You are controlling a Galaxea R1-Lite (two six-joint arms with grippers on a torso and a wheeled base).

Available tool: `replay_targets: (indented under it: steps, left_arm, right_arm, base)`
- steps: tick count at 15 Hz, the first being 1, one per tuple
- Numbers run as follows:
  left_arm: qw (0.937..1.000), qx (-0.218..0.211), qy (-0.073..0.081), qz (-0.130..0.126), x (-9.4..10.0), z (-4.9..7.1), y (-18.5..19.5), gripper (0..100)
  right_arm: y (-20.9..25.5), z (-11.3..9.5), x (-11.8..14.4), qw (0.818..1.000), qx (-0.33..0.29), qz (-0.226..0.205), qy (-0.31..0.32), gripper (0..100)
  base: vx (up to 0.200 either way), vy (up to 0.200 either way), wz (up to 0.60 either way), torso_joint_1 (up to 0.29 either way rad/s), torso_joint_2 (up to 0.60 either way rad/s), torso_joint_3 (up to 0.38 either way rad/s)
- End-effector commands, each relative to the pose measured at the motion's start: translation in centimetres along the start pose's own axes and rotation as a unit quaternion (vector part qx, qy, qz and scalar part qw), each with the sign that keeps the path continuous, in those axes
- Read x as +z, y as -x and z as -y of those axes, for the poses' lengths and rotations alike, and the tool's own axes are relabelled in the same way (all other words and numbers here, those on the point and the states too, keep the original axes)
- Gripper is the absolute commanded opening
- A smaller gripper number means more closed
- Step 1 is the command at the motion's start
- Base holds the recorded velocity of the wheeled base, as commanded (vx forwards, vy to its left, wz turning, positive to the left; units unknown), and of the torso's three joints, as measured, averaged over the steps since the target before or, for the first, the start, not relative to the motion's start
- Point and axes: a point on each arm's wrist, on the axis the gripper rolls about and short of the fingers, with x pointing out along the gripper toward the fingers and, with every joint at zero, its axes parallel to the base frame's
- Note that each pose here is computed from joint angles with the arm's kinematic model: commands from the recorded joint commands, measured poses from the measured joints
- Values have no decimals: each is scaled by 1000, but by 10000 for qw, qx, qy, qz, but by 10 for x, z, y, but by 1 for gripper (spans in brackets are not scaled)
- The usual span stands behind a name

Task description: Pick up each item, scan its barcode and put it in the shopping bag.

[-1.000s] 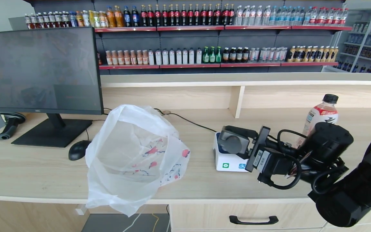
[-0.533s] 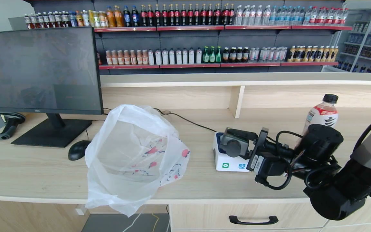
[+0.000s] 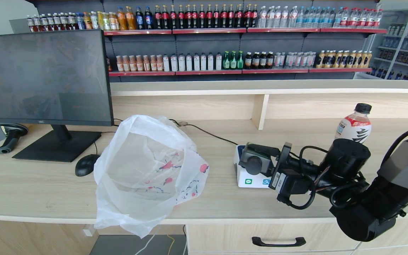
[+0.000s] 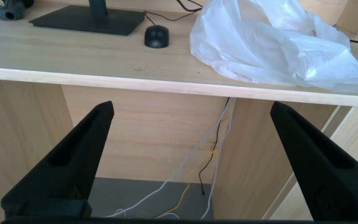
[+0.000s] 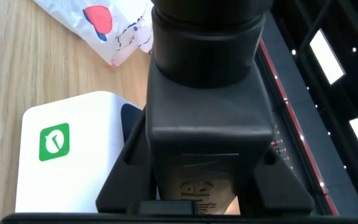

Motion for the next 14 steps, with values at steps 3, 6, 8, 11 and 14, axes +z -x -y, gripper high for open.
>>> replay_targets:
  steps: [3, 6, 8, 11, 14]
  left_arm:
    - [10000, 0, 2, 2, 0, 0, 0, 100]
    - [10000, 0, 2, 2, 0, 0, 0, 100]
    - [10000, 0, 2, 2, 0, 0, 0, 100]
    - [10000, 0, 2, 2, 0, 0, 0, 100]
    - [10000, 0, 2, 2, 0, 0, 0, 100]
  right_arm:
    - [0, -1, 0, 10000, 19, -4, -23, 0]
    - [1, -3, 0, 10000, 48, -15, -46, 0]
    - [0, 1, 0, 10000, -8, 7, -7, 0]
    - [0, 1, 1, 10000, 0, 12, -12, 0]
    - [0, 1, 1, 10000, -12, 16, -26, 0]
  base:
    - [0, 0, 0, 0, 0, 0]
    - [0, 0, 0, 0, 0, 0]
    - [0, 0, 0, 0, 0, 0]
    - [0, 0, 0, 0, 0, 0]
    - [0, 0, 0, 0, 0, 0]
